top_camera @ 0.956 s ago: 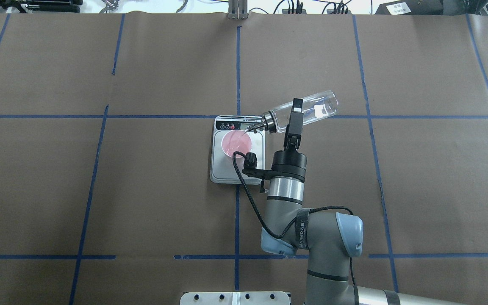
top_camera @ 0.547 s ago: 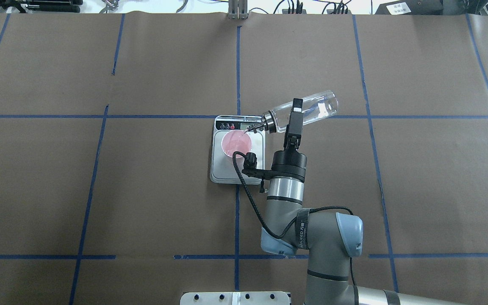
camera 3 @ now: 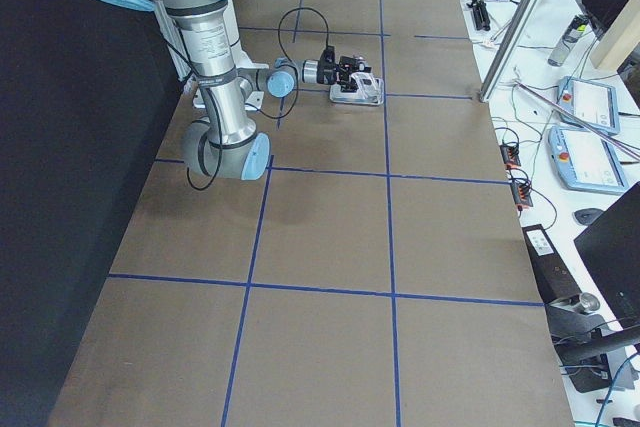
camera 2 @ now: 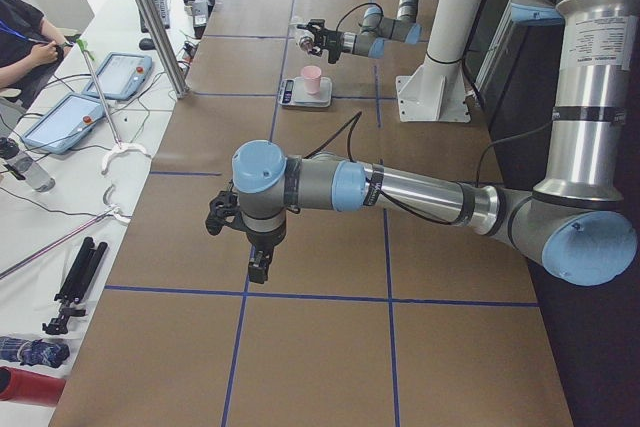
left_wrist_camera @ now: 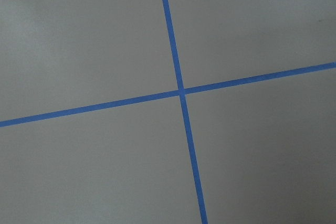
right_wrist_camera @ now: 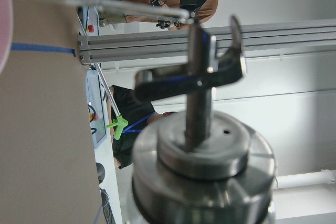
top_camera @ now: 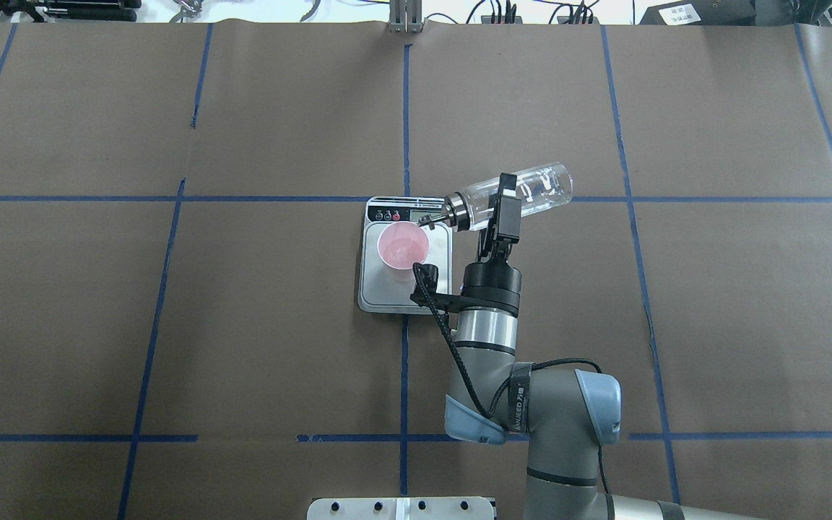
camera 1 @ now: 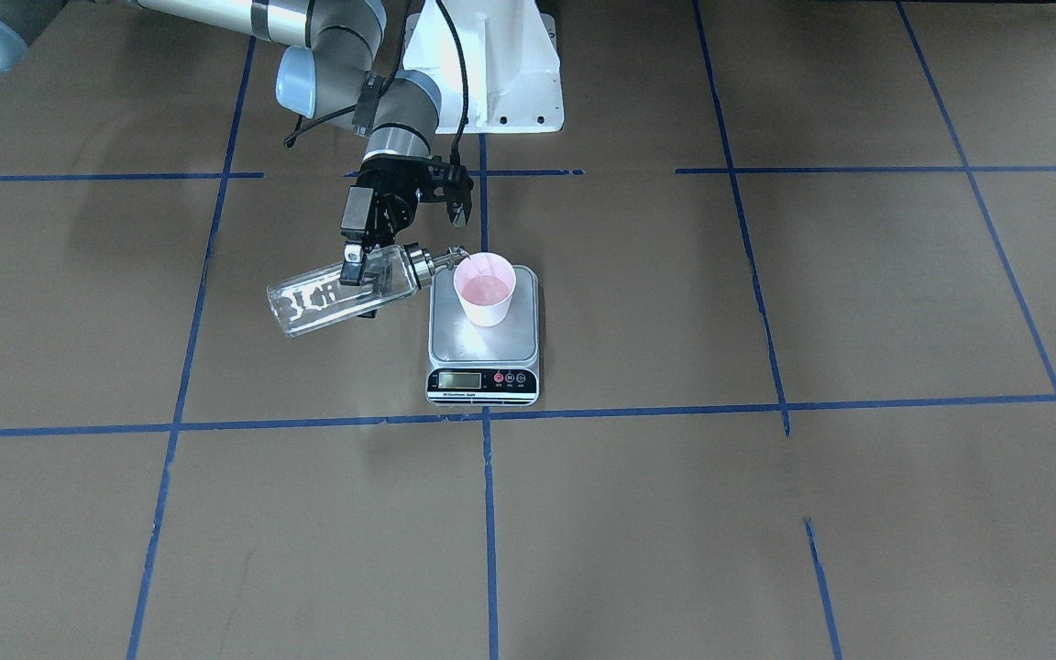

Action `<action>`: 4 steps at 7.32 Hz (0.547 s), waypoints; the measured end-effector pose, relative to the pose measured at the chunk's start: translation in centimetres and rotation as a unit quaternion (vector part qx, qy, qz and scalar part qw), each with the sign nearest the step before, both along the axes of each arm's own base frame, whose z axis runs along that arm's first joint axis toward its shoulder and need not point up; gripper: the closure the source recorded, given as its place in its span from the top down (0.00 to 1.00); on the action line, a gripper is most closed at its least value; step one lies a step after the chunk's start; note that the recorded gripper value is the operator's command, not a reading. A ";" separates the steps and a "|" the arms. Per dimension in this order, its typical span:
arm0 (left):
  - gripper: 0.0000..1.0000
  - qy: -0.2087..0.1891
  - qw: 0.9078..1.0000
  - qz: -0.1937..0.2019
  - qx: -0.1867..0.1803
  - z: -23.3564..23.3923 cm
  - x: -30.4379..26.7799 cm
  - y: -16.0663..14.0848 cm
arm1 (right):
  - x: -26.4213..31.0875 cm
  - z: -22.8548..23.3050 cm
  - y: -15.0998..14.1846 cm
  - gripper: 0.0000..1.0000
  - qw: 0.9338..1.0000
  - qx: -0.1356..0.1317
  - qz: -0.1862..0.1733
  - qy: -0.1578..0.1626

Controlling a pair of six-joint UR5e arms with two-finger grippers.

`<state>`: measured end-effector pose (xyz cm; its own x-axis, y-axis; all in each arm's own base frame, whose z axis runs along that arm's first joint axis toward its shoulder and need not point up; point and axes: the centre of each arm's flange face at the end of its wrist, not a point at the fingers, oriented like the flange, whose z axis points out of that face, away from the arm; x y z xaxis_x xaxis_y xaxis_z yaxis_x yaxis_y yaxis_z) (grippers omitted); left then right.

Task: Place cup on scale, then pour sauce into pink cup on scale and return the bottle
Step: 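Turn the bottle upright and carry it back toward its spot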

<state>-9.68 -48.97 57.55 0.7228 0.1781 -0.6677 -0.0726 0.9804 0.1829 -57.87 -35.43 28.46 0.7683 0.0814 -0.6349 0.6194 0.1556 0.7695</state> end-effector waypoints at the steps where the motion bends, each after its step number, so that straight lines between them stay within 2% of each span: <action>1: 1.00 0.000 1.000 0.000 0.000 0.0 0.0 0.0 | 0.0 0.0 0.8 0.00 0.999 0.004 -0.008 -0.035; 3: 1.00 0.000 1.000 0.000 0.000 0.0 0.0 0.0 | -0.2 -0.4 2.4 0.00 0.994 0.001 -0.031 -0.105; 4: 1.00 0.000 1.000 0.000 0.000 0.0 0.0 0.0 | -0.3 -1.0 3.1 0.00 0.988 -0.005 -0.046 -0.147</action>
